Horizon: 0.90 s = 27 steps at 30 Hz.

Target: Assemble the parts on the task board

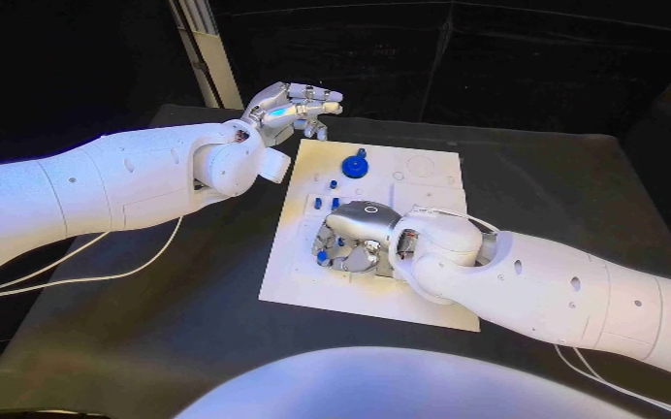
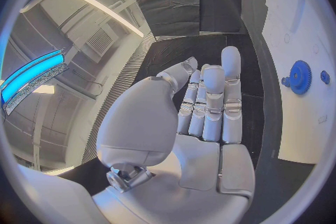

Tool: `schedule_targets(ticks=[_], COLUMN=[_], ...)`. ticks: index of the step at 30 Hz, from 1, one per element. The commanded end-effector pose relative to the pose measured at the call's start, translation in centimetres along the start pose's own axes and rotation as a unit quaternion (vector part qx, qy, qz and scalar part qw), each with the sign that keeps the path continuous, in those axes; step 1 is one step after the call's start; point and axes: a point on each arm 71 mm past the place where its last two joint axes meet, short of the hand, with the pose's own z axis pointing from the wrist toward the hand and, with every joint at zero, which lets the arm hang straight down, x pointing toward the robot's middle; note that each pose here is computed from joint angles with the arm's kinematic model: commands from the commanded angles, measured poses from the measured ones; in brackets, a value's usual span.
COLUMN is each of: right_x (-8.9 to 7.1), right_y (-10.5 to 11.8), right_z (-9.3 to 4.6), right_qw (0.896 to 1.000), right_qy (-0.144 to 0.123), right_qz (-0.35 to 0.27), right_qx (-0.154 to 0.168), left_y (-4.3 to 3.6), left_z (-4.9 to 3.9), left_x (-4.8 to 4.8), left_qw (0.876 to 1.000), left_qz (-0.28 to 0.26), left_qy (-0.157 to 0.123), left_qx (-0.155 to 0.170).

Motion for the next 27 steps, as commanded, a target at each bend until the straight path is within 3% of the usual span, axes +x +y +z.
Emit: schedule_targets(ticks=[1,9,21,27], right_x=[0.2,-0.1,-0.5,-1.1], right_y=[-0.2,-0.5,-0.3,-0.6], right_z=[0.0,0.0,-0.2,-1.5], right_qw=[1.0,1.0,0.999,0.997], right_qy=[0.007,-0.012,-0.038,-0.073], right_qz=[-0.007,-0.011,-0.012,0.0], right_qx=[0.011,0.023,0.01,0.005], left_y=[-0.13,-0.12,-0.11,-0.1], left_z=[0.03,0.02,0.02,0.02], left_x=[0.11,0.09,0.07,0.06], left_qw=[1.0,1.0,1.0,1.0], left_qz=[-0.005,-0.005,-0.005,-0.006], left_qy=[0.005,0.005,0.006,0.006], left_qx=[0.003,0.002,0.001,0.001])
